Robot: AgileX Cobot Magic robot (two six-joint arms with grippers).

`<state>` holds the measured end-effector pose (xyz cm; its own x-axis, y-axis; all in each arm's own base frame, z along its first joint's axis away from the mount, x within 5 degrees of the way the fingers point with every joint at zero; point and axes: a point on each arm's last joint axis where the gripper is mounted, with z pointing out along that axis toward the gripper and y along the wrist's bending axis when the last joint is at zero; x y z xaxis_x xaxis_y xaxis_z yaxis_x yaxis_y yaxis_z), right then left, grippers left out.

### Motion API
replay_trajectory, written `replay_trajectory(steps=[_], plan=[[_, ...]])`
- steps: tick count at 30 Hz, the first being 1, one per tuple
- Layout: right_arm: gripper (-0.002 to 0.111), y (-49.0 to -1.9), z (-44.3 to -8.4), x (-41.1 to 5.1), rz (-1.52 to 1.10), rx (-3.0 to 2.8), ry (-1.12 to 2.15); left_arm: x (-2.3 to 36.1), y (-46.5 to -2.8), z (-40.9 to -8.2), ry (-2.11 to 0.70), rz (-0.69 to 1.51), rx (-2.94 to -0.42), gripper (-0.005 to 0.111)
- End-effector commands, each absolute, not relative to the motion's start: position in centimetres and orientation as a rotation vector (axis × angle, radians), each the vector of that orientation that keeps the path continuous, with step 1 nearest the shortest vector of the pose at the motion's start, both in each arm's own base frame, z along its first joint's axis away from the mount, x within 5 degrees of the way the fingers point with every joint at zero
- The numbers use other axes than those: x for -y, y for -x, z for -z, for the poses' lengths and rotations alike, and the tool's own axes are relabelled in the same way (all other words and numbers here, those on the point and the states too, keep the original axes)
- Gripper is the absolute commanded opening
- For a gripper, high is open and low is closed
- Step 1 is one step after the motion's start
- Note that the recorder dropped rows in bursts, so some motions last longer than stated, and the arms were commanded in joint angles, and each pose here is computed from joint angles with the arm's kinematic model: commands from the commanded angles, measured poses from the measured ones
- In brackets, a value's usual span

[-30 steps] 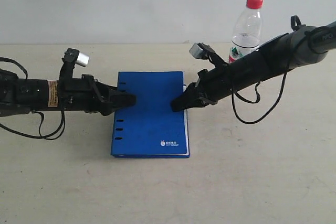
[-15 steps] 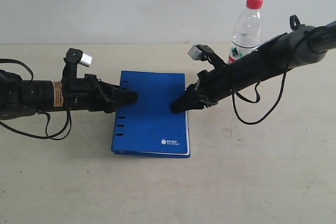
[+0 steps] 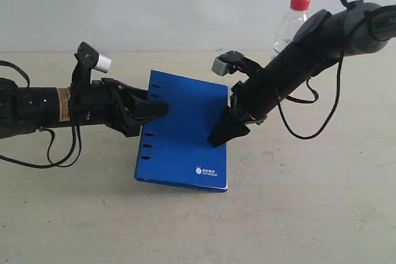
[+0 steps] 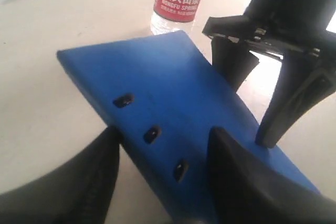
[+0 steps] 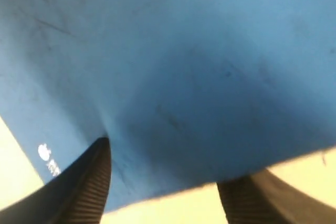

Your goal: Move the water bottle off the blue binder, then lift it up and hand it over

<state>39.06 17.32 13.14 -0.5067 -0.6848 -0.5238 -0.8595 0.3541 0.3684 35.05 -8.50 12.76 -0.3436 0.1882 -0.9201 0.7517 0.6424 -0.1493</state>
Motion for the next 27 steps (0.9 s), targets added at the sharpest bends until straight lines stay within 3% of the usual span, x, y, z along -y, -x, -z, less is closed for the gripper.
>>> replay_trajectory(steps=[1,11,20,21,23,24,25,27], plan=[[0.053,-38.4,-12.4,-16.3,-0.774,-2.524,1.44,9.2,-33.2,-13.3,-0.938,0.655,-1.81,0.004],[0.053,-39.6,-12.4,-16.4,-0.679,-2.476,1.324,9.8,-31.3,-13.8,-0.987,0.765,-1.734,0.004],[0.052,-39.9,-13.2,-17.5,-0.831,-2.382,1.222,10.3,-30.1,-14.0,-1.02,0.902,-1.69,0.004],[0.049,-39.8,-13.2,-17.6,-0.842,-2.367,1.237,10.3,-30.1,-14.0,-1.021,0.913,-1.688,0.005],[0.015,-39.7,-13.4,-17.8,-0.88,-2.332,1.265,10.9,-29.7,-13.0,-1.002,1.017,-1.699,0.024],[0.0,-39.5,-13.4,-17.8,-0.895,-2.321,1.286,11.7,-29.9,-11.2,-0.965,1.05,-1.75,0.04],[0.0,-39.4,-13.4,-17.9,-0.902,-2.302,1.318,12.2,-30.4,-10.4,-0.959,1.066,-1.755,0.047],[0.0,-39.3,-13.5,-17.9,-0.922,-2.274,1.353,12.6,-31.3,-10.9,-0.932,1.133,-1.75,0.047]])
